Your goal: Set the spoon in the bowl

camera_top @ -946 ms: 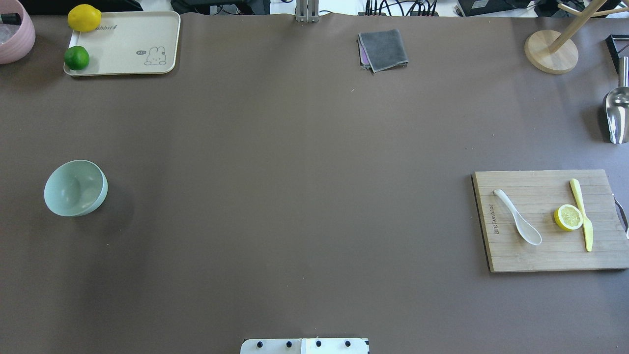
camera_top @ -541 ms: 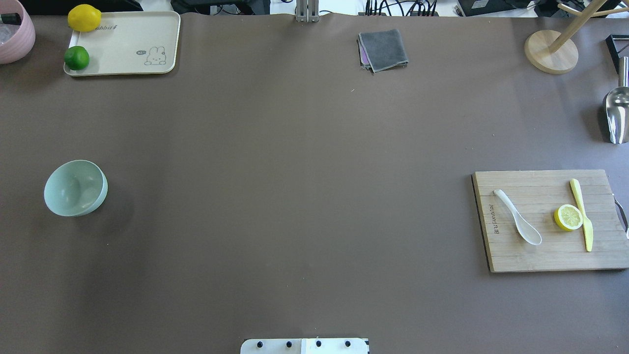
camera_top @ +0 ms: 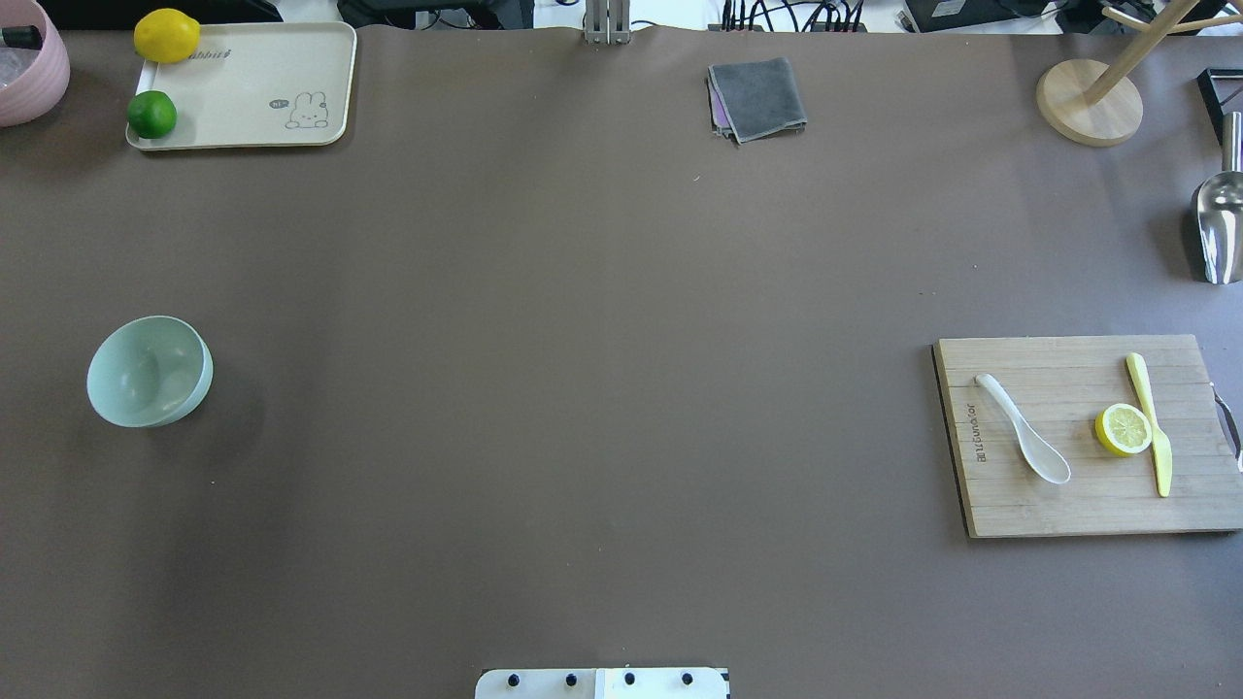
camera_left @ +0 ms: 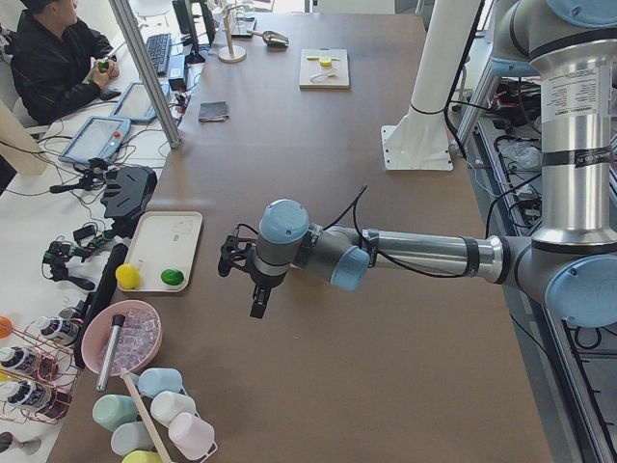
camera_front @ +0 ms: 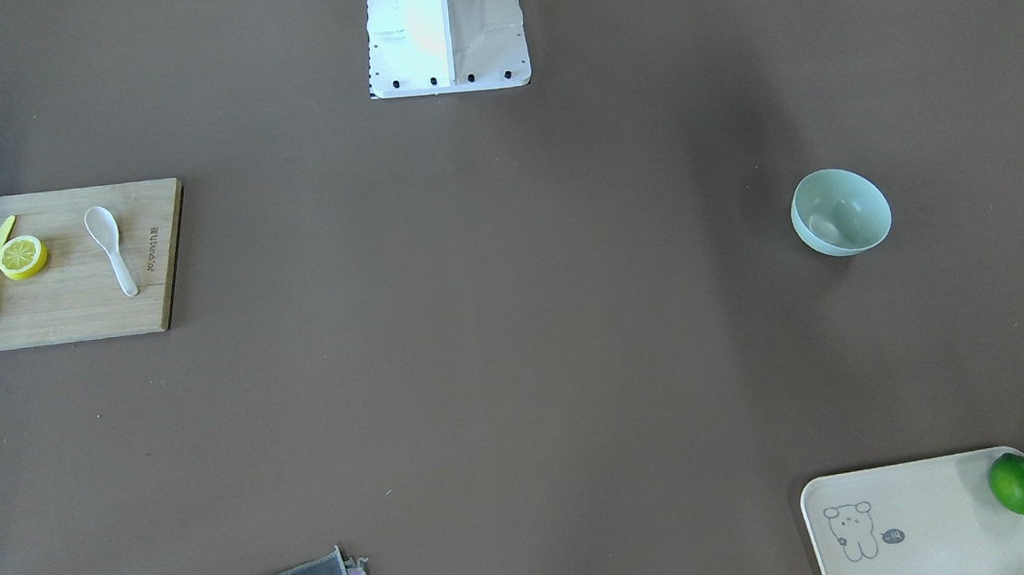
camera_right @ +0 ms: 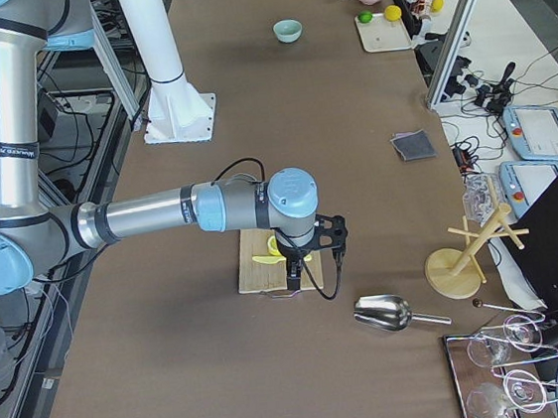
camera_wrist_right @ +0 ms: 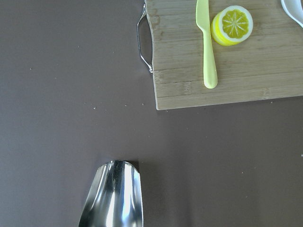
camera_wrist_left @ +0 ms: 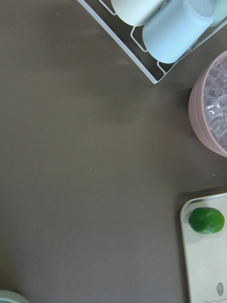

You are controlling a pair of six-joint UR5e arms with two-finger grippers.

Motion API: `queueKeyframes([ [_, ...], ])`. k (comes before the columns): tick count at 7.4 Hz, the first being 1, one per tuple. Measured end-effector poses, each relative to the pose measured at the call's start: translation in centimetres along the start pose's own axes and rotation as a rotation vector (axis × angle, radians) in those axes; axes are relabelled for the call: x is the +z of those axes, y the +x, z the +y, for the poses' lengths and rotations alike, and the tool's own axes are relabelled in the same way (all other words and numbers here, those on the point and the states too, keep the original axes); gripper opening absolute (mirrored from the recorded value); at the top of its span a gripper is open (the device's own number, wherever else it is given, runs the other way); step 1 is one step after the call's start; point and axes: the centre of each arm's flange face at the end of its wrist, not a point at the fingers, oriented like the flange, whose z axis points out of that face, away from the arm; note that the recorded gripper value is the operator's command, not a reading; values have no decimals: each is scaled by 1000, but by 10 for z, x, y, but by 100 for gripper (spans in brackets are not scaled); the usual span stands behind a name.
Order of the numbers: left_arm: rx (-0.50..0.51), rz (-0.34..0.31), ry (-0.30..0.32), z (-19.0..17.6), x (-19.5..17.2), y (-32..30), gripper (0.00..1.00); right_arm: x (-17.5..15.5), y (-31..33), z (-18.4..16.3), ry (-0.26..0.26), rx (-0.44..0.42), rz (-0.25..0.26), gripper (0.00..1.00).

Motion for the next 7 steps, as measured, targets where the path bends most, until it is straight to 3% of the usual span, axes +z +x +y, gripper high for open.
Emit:
queueKeyframes([
  [7,-2,1,-8,0,4,-2,98,1,0,-3,-1,0,-1,100],
])
